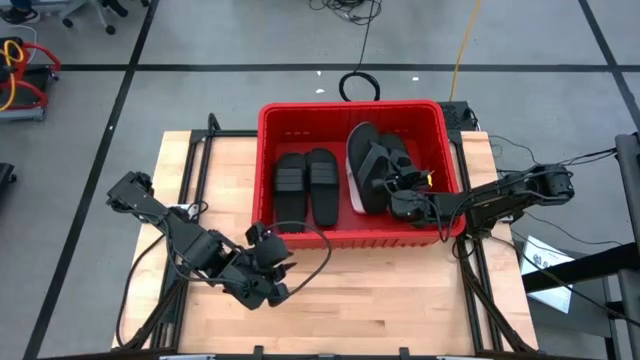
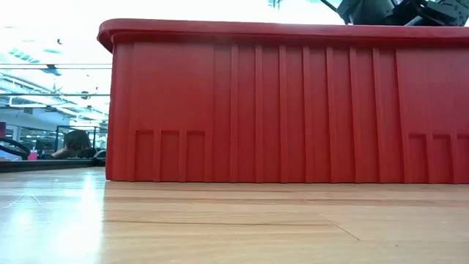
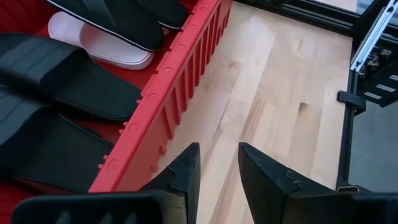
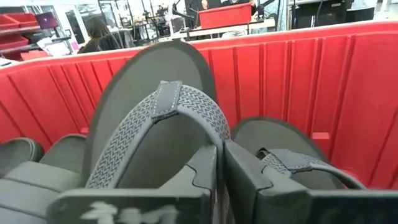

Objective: Pick and place slides into bin
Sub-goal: Put the black slipper into the red bin

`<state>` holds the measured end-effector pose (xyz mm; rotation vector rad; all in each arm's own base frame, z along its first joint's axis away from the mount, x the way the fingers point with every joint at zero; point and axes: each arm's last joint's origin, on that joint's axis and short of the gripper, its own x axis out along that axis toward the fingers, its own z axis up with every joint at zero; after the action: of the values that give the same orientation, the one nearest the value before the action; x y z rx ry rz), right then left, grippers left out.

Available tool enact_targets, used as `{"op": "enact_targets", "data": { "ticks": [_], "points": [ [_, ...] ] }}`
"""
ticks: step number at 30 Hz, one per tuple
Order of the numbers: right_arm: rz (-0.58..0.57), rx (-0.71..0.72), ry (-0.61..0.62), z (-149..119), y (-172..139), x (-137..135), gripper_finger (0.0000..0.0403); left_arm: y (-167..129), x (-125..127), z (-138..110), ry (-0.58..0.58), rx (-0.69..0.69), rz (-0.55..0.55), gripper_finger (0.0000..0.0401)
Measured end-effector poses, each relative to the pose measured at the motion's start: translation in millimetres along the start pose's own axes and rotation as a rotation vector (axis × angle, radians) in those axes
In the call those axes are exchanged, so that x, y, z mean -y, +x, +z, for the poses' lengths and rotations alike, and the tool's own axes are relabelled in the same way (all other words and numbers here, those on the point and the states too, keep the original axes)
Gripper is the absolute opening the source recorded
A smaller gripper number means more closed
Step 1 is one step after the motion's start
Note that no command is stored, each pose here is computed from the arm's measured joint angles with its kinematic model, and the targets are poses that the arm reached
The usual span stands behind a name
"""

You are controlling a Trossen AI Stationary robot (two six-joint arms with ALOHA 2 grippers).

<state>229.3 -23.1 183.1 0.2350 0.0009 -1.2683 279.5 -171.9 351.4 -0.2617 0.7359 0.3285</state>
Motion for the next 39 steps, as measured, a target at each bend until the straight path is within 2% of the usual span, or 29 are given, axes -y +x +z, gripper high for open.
{"op": "enact_targets", "data": {
  "ticks": [8, 16, 25, 34, 39],
  "points": [
    [-0.003, -0.005, -0.012, -1, 0, 1, 0.0042, 0, 0, 0, 0.0, -0.008, -0.007, 0.0106],
    [0.003, -0.009, -0.019, -1, 0, 1, 0.0102, 0, 0, 0, 0.002, -0.008, -0.007, 0.0106],
    [0.132, -0.095, -0.016, -4, 0, -3, 0.0167, 0, 0, -1, 0.002, -0.018, -0.016, 0.0106],
    [0.138, -0.08, -0.023, 1, -1, -3, 0.0178, 0, 1, -1, 0.002, -0.019, -0.017, 0.0106],
    [0.209, -0.065, -0.077, 16, -5, -2, 0.0178, 0, 0, -1, 0.002, -0.019, -0.016, 0.0106]
  ]
}}
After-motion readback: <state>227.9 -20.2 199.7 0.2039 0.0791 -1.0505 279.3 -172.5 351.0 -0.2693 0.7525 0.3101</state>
